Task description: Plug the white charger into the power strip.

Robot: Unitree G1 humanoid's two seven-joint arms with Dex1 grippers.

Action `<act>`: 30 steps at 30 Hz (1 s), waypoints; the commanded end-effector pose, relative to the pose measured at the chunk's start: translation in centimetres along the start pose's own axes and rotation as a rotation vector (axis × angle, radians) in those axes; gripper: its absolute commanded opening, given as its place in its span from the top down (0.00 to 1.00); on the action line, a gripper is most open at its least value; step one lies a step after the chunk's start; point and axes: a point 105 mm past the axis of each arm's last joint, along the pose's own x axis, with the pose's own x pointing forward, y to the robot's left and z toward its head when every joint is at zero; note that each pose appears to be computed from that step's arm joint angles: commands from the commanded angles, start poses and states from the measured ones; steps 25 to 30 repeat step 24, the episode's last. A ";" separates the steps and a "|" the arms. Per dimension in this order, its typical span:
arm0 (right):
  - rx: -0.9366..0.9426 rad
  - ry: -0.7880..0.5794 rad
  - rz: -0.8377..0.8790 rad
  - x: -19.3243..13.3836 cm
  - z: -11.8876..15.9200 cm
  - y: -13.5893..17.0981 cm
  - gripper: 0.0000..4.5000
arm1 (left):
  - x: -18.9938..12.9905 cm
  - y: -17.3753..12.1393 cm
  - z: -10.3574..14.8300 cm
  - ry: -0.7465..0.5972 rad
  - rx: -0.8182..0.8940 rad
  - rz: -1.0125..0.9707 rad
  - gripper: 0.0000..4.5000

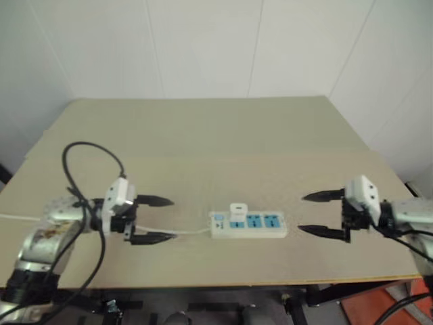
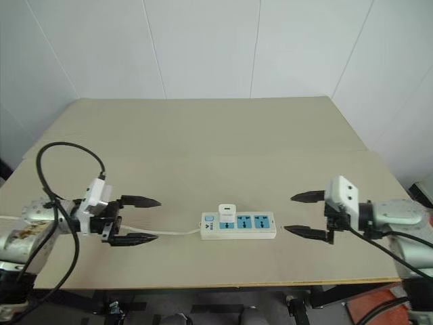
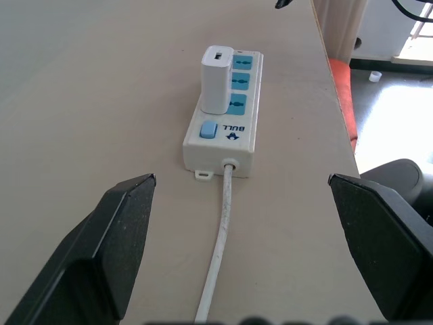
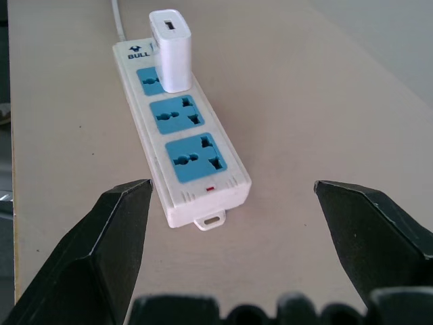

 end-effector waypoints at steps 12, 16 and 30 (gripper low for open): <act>-0.057 -0.045 -0.025 -0.1 2.3 0.9 0.00 | 0.6 -0.2 1.6 -0.071 0.011 0.005 0.01; -0.068 -0.024 -0.026 -0.2 2.2 0.9 0.00 | 0.7 -0.2 1.6 -0.066 0.024 0.008 0.01; -0.062 -0.012 -0.023 -0.3 2.4 1.0 0.00 | 1.2 0.3 1.6 -0.061 0.042 0.025 0.01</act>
